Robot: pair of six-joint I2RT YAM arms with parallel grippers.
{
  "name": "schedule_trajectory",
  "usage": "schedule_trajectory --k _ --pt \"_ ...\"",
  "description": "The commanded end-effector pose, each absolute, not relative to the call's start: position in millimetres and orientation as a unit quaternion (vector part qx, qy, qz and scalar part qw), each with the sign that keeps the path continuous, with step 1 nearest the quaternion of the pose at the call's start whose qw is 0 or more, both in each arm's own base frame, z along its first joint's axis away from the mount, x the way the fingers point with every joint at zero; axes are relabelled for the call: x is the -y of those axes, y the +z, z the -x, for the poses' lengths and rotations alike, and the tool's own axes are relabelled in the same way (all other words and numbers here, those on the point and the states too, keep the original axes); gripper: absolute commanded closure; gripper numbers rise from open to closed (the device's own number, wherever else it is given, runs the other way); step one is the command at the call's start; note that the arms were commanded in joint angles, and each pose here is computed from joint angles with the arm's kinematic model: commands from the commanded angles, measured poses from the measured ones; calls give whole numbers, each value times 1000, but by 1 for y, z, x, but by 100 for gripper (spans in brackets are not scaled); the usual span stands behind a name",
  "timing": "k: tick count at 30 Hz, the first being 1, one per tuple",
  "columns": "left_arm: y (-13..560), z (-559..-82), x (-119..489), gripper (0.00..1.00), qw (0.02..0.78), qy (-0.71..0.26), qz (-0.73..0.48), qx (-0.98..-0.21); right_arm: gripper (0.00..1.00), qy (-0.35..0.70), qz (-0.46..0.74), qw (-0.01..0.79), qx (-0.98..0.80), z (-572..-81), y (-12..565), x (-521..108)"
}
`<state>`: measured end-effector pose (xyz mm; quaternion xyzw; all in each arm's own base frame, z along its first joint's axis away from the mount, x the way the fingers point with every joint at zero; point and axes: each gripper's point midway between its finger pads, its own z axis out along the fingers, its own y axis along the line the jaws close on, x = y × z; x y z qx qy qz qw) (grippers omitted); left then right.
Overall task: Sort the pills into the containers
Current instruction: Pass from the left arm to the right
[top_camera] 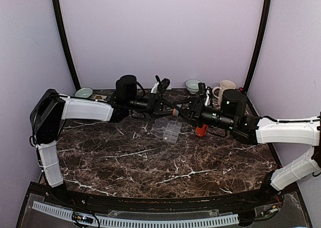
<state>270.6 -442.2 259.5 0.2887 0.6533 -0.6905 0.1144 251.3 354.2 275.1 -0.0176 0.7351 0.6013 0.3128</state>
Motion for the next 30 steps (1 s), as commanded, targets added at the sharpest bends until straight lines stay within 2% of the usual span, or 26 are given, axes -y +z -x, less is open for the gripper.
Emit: schedule_trajectory --k 1,10,12,14,18,22,30 --pt "279 -270 441 100 133 -699 -309 -631 45 625 26 326 -709 -254 300 -355" --pt "277 -279 441 99 141 -698 -296 -637 58 619 26 322 -715 -255 299 -354" --pt "277 -282 441 90 144 -697 -291 -639 59 617 25 325 -716 -256 299 -353" --pt "278 -285 440 84 149 -697 -288 -640 59 613 23 328 -718 -257 299 -352" --pt "280 -287 438 82 157 -695 -285 -641 60 607 23 332 -722 -258 299 -350" --pt "281 -288 439 87 160 -696 -285 -640 61 603 26 334 -724 -259 300 -351" --pt "282 -288 435 70 170 -691 -284 -643 61 568 43 348 -745 -264 305 -350"
